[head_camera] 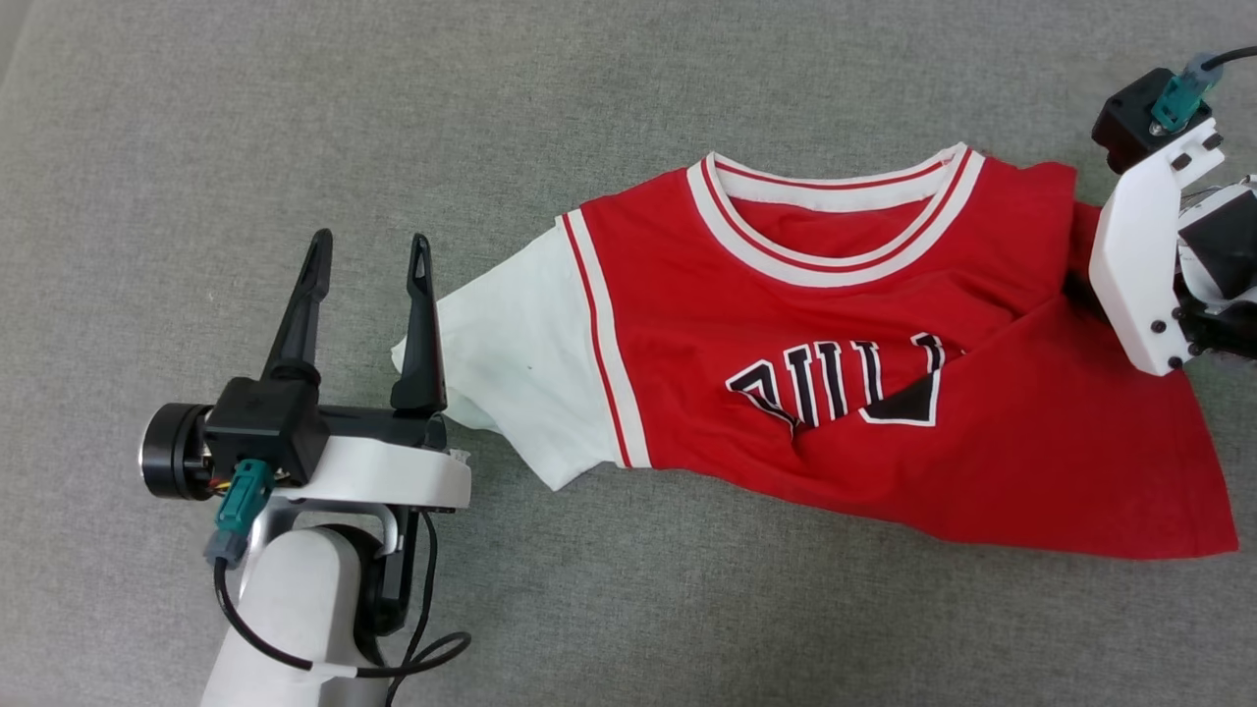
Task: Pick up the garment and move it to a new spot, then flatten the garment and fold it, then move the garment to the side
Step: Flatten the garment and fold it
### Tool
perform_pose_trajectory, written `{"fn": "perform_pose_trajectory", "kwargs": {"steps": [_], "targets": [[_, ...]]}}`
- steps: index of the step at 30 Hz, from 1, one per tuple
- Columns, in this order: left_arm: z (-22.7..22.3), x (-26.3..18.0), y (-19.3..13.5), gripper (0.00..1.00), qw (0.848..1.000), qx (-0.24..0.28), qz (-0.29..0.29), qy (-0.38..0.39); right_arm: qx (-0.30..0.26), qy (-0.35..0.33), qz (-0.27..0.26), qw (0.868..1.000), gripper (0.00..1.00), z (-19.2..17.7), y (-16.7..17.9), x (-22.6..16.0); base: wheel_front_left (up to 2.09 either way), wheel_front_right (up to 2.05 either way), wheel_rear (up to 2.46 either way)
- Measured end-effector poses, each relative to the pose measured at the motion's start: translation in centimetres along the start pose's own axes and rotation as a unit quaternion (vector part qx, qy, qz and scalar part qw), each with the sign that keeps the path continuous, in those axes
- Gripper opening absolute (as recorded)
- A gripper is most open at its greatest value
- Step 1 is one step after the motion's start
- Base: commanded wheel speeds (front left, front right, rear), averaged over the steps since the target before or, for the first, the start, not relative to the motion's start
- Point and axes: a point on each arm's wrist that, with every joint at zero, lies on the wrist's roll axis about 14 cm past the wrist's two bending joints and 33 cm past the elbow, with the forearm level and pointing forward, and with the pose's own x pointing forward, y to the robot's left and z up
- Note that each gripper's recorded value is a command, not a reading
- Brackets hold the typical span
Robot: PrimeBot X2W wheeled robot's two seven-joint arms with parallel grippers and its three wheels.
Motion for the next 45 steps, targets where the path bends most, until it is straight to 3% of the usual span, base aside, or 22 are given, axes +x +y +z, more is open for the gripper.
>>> {"fn": "perform_pose_trajectory", "kwargs": {"steps": [1,2,8,10,15,18,25,30,34,35,36,42,45], "targets": [[0.1,0.0,0.0,1.00,1.000,-0.001,0.000,-0.001,0.001,-0.008,0.001,1.000,0.31,0.1,0.0,-0.1,0.00,0.00,0.00],[0.2,0.0,0.1,1.00,1.000,-0.001,0.000,-0.002,0.003,-0.014,0.001,1.000,0.00,0.1,0.1,-0.2,0.00,0.00,0.00],[0.9,-0.6,0.3,1.00,1.000,-0.001,0.001,-0.009,-0.009,-0.078,0.001,0.997,0.00,1.8,0.7,-2.7,0.00,0.00,0.00],[2.1,-2.1,0.5,1.00,1.000,-0.005,0.004,-0.019,-0.034,-0.167,-0.031,0.985,0.00,4.0,-0.3,-9.2,0.00,0.00,0.00],[2.9,-3.2,-0.1,1.00,1.000,-0.012,-0.007,-0.026,-0.047,-0.202,-0.050,0.977,0.00,2.7,-0.5,-14.3,0.00,0.00,0.00],[3.3,-3.8,-0.2,1.00,0.999,-0.015,-0.009,-0.031,-0.044,-0.186,-0.034,0.981,0.00,-0.6,0.9,-15.4,0.00,0.00,0.00],[3.7,-5.0,-0.8,1.00,0.999,-0.019,-0.019,-0.033,0.020,-0.075,0.028,0.997,0.00,-13.0,5.6,-14.1,0.00,0.00,0.00],[3.6,-5.4,-1.3,1.00,0.999,-0.021,-0.024,-0.031,0.089,-0.014,0.081,0.993,0.00,-20.2,10.0,-11.9,0.00,0.00,0.00],[3.3,-5.5,-1.3,1.00,0.999,-0.020,-0.025,-0.026,0.118,0.003,0.104,0.988,0.00,-22.6,12.3,-10.6,0.00,0.00,0.00],[3.3,-5.5,-1.3,1.00,0.999,-0.020,-0.026,-0.025,0.122,-0.001,0.105,0.987,0.37,-22.6,12.5,-10.5,0.00,0.00,0.00],[3.2,-5.5,-1.2,1.00,0.999,-0.020,-0.025,-0.024,0.126,-0.008,0.103,0.987,1.00,-22.4,12.5,-10.4,0.00,0.00,0.00],[3.2,-5.8,-1.1,1.00,0.999,-0.015,-0.024,-0.024,0.110,-0.112,0.047,0.987,1.00,-17.0,8.3,-12.6,0.00,0.00,0.00],[3.2,-5.8,-1.0,1.00,0.999,-0.014,-0.023,-0.023,0.094,-0.174,0.015,0.980,1.00,-12.9,5.6,-15.0,0.00,0.00,0.00]]}}
